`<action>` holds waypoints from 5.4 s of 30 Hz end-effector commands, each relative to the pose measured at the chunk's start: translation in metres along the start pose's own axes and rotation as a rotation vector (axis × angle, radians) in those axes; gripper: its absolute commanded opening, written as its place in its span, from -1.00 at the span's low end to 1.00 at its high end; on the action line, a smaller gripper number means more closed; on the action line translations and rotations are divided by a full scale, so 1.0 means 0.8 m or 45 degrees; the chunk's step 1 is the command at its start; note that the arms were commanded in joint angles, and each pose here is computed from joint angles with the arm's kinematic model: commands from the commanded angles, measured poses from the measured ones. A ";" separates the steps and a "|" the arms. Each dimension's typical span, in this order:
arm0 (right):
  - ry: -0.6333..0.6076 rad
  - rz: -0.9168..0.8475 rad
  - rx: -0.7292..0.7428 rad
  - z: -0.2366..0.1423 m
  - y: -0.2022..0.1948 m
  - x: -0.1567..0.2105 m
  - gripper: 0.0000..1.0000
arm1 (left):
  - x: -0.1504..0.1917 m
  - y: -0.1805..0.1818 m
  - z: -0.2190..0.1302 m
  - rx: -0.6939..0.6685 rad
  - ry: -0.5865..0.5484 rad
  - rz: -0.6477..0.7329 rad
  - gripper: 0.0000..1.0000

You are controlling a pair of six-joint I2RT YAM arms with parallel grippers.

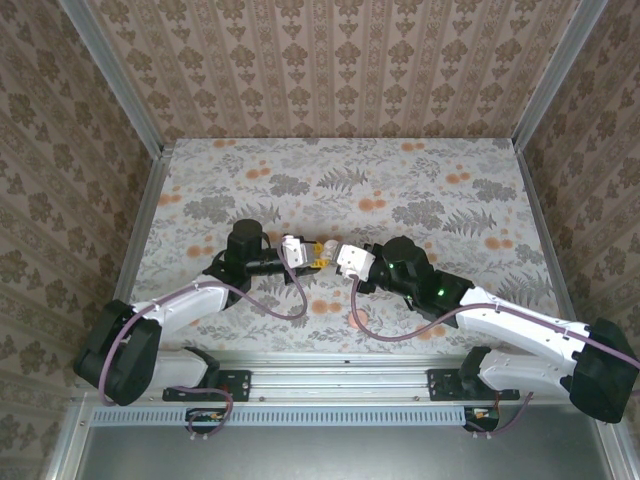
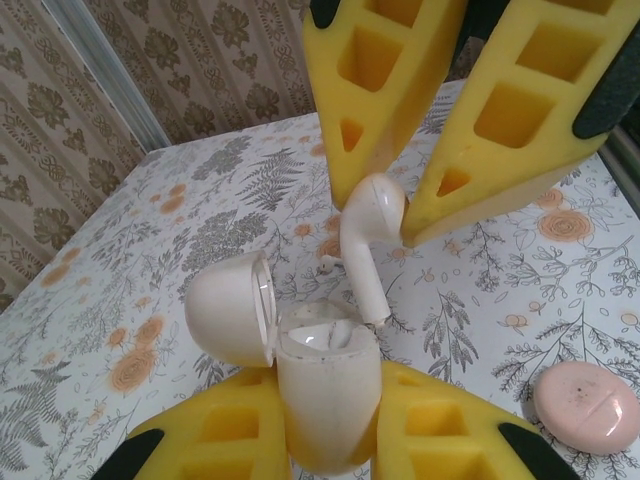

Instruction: Insert the wireless bluetooth earbuds into the charging case

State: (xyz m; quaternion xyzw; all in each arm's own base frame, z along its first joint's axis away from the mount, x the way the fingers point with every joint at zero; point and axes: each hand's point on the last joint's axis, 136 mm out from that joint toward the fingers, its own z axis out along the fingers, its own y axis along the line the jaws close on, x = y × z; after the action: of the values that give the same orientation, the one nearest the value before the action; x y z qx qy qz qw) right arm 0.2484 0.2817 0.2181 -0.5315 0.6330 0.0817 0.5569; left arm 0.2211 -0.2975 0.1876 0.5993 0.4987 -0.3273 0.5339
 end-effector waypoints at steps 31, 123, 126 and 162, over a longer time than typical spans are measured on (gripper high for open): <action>-0.053 -0.045 0.055 -0.010 -0.015 -0.017 -0.70 | -0.010 -0.014 -0.001 0.024 -0.007 0.072 -1.00; -0.103 0.276 -0.041 -0.018 -0.065 -0.017 -0.64 | -0.097 -0.001 0.006 -0.074 -0.385 0.072 -1.00; -0.120 0.294 -0.042 -0.018 -0.065 -0.019 -0.64 | -0.100 0.003 0.006 -0.087 -0.414 0.057 -1.00; -0.060 -0.144 -0.172 -0.044 -0.052 -0.018 -0.61 | -0.110 0.000 0.012 -0.026 -0.474 0.021 -1.00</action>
State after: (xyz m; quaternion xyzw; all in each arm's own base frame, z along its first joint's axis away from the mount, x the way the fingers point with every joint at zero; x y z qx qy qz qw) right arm 0.2562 0.2537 0.2654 -0.5798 0.5841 0.1192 0.5554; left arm 0.2139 -0.3262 0.2389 0.5134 0.4501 -0.4094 0.6052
